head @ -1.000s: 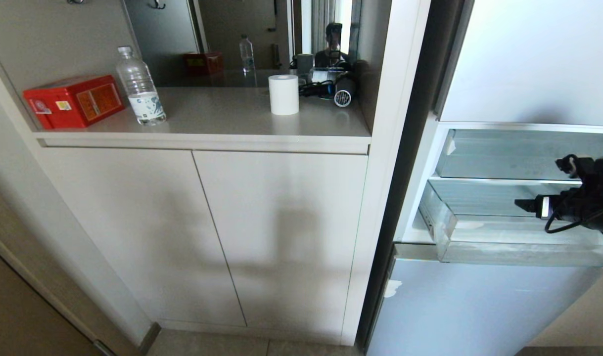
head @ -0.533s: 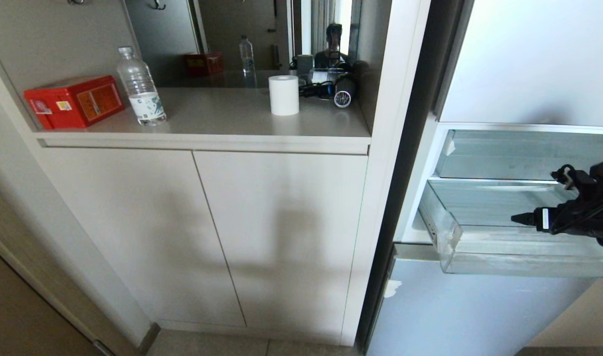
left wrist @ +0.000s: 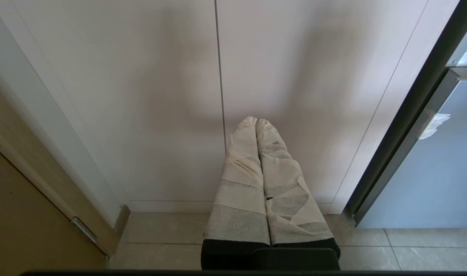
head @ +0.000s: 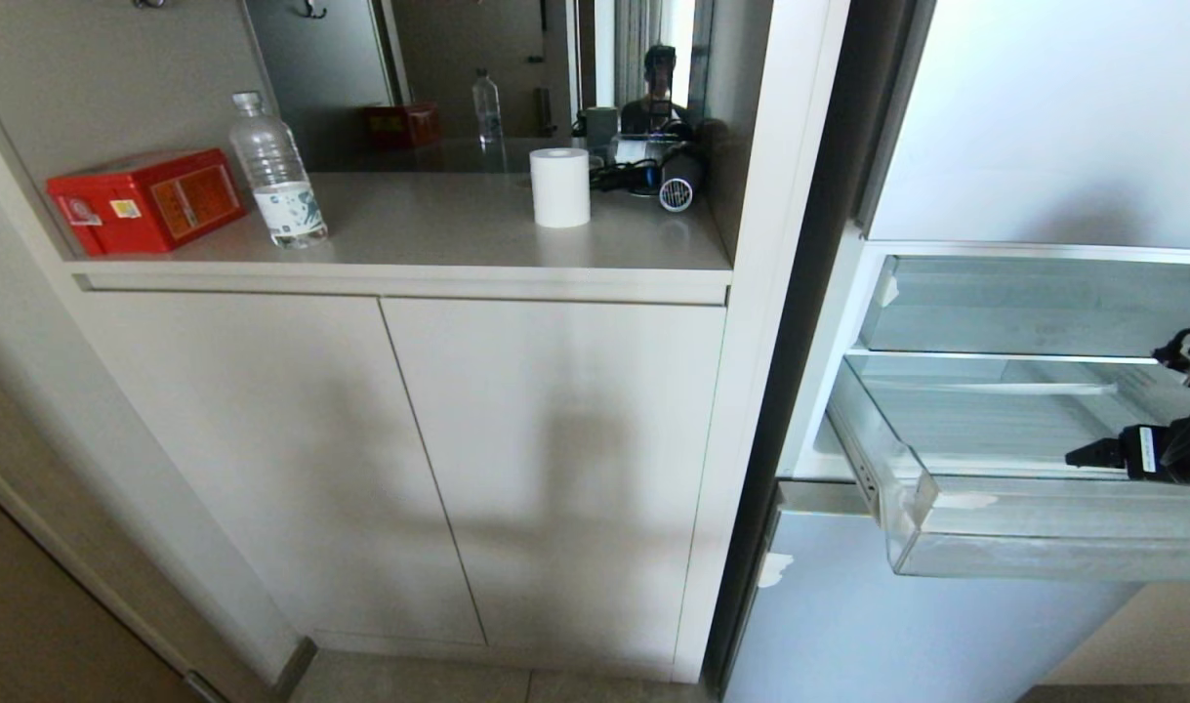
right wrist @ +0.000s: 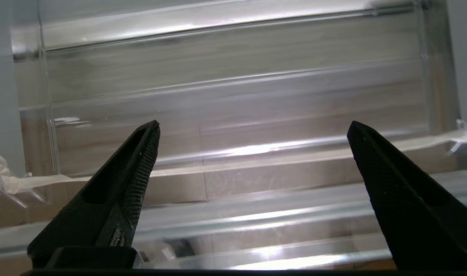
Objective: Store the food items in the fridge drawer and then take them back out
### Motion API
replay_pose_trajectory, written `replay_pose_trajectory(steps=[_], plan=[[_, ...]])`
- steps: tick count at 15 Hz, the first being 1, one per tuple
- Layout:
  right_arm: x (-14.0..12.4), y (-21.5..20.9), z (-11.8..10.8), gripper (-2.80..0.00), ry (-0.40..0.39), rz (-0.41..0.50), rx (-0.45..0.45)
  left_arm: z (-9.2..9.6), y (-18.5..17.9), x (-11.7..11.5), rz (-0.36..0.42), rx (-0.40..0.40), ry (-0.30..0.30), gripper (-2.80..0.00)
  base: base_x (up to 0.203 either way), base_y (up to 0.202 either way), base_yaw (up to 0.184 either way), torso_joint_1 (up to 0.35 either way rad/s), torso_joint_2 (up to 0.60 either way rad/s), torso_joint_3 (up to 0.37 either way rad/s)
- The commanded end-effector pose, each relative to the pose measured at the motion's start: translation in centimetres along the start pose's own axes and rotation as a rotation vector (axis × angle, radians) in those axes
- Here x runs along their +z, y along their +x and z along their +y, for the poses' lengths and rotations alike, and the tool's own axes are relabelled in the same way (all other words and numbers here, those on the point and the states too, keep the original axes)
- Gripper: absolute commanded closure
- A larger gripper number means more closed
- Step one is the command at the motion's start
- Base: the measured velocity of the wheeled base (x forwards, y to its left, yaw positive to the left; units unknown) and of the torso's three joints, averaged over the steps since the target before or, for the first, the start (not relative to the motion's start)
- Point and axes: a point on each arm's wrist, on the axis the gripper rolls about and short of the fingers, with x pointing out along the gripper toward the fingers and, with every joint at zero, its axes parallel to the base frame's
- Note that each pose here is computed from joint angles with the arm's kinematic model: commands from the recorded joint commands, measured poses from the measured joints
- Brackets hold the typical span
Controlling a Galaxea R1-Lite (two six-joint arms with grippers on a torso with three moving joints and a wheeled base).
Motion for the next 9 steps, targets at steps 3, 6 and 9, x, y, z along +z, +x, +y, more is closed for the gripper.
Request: replay_pose_trajectory(steps=[3,6,9], plan=[[-0.5,-1.3,-0.8,-2.8,0.009,0.026,-0.016,0.0,0.0,0.0,0.002,0.0,0.0,0.0,0.0,0.0,0.0,0.0,0.0,0.0],[-1.0,-1.4,-1.1,-2.8,0.002,0.042,-0.021,0.0,0.0,0.0,0.002,0.0,0.0,0.0,0.0,0.0,0.0,0.0,0.0,0.0],[-1.5,-1.6,-1.1,-2.8,0.004,0.053,-0.021,0.0,0.0,0.0,0.003,0.0,0.0,0.0,0.0,0.0,0.0,0.0,0.0,0.0]])
